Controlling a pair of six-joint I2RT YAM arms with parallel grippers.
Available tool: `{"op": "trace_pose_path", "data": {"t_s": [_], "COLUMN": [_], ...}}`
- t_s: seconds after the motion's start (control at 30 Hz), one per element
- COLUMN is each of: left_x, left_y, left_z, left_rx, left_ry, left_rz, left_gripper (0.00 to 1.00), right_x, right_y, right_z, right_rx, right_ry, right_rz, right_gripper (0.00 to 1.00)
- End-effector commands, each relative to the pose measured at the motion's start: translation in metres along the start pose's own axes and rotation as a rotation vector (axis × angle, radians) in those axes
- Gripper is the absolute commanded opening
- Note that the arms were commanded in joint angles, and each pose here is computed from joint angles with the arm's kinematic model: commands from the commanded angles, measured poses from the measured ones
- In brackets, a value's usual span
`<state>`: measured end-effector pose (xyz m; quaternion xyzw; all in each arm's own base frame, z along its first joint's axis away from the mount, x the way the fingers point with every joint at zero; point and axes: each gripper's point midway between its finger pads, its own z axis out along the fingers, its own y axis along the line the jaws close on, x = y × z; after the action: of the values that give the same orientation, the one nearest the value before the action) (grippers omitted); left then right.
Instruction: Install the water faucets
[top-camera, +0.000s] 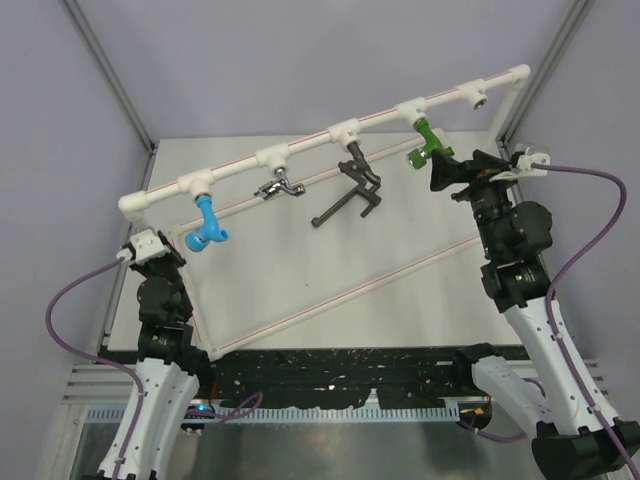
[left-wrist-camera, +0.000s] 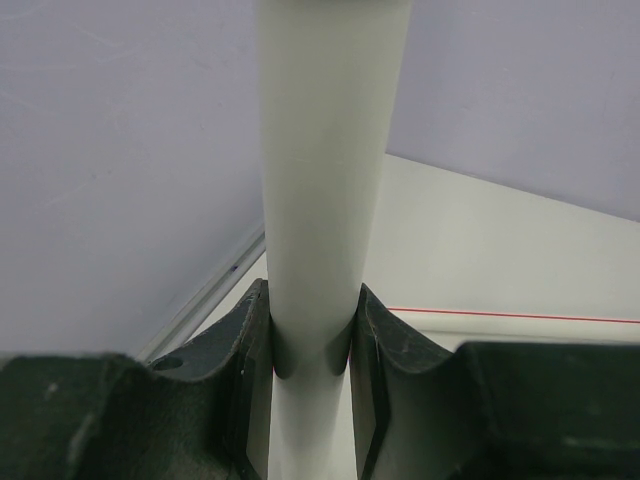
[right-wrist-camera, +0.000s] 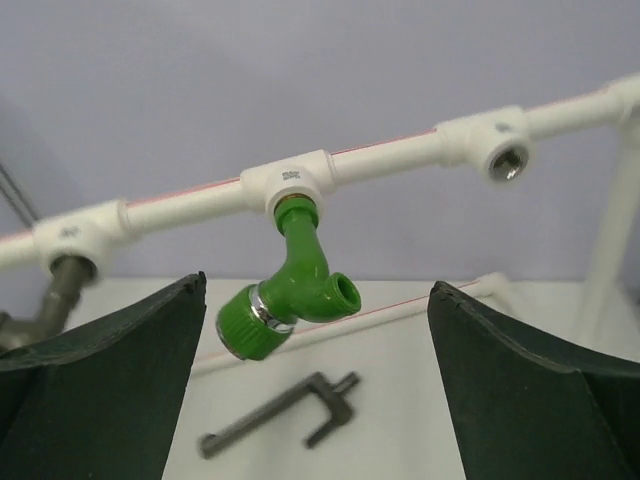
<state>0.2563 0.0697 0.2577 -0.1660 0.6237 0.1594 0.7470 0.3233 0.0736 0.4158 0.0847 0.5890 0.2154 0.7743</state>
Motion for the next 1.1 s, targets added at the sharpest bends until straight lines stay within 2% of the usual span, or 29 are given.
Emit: {"op": "trace_pose_path", "data": {"t_s": [0.0, 0.03, 0.07, 0.1, 0.13, 0.23, 0.37, 0.5, 0.6, 0.83, 0.97, 1.07], "left_x": [-0.062, -0.061, -0.06, -0.059, -0.06, -0.062, -0.064, -0.065, -0.065, -0.065, -0.066, -0.068], "left_y": [-0.018, -0.018, -0.019, -0.02, -0.02, -0.022, -0.021, -0.021, -0.023, -0.024, -0.023, -0.022], "left_z": [-0.002, -0.002, -0.002, -0.001, -0.002, -0.002, -0.003, -0.004, -0.003, -0.003, -0.003, -0.004], "left_rx": [0.098, 0.099, 0.104, 0.106, 0.108, 0.119, 0.119, 0.119, 0.128, 0.13, 0.128, 0.129], "left_ry": [-0.196, -0.192, -0.189, -0.186, -0.188, -0.193, -0.197, -0.197, -0.194, -0.187, -0.189, -0.196], "left_rz": [-0.136, -0.133, -0.13, -0.132, -0.135, -0.147, -0.147, -0.149, -0.144, -0.138, -0.136, -0.136], "left_gripper": [0.0, 0.0, 0.0, 0.0, 0.0, 0.0, 0.0, 0.0, 0.0, 0.0, 0.0, 0.0], "right_x": [-0.027, -0.03, -0.032, -0.028, -0.035, -0.041, -0.038, -0.026, -0.015, -0.009, 0.008, 0.012], "right_y": [0.006, 0.01, 0.006, 0.006, 0.006, 0.009, 0.006, 0.004, 0.006, 0.004, -0.001, 0.001], "right_z": [-0.014, -0.016, -0.02, -0.022, -0.025, -0.03, -0.025, -0.014, -0.007, 0.02, 0.042, 0.05], "right_rx": [-0.178, -0.215, -0.235, -0.262, -0.273, -0.314, -0.328, -0.374, -0.373, -0.243, -0.238, -0.251], "right_ry": [0.016, 0.01, 0.012, 0.014, -0.019, -0.075, -0.07, 0.011, 0.003, -0.114, -0.08, -0.08], "right_rz": [-0.837, -0.911, -1.088, -1.157, -1.301, -1.575, -1.754, -1.835, -1.851, -1.979, -2.021, -2.011], "right_gripper": [0.95, 0.96, 0.95, 0.95, 0.96, 0.96, 1.0, 1.0, 1.0, 1.0, 1.0, 0.9]}}
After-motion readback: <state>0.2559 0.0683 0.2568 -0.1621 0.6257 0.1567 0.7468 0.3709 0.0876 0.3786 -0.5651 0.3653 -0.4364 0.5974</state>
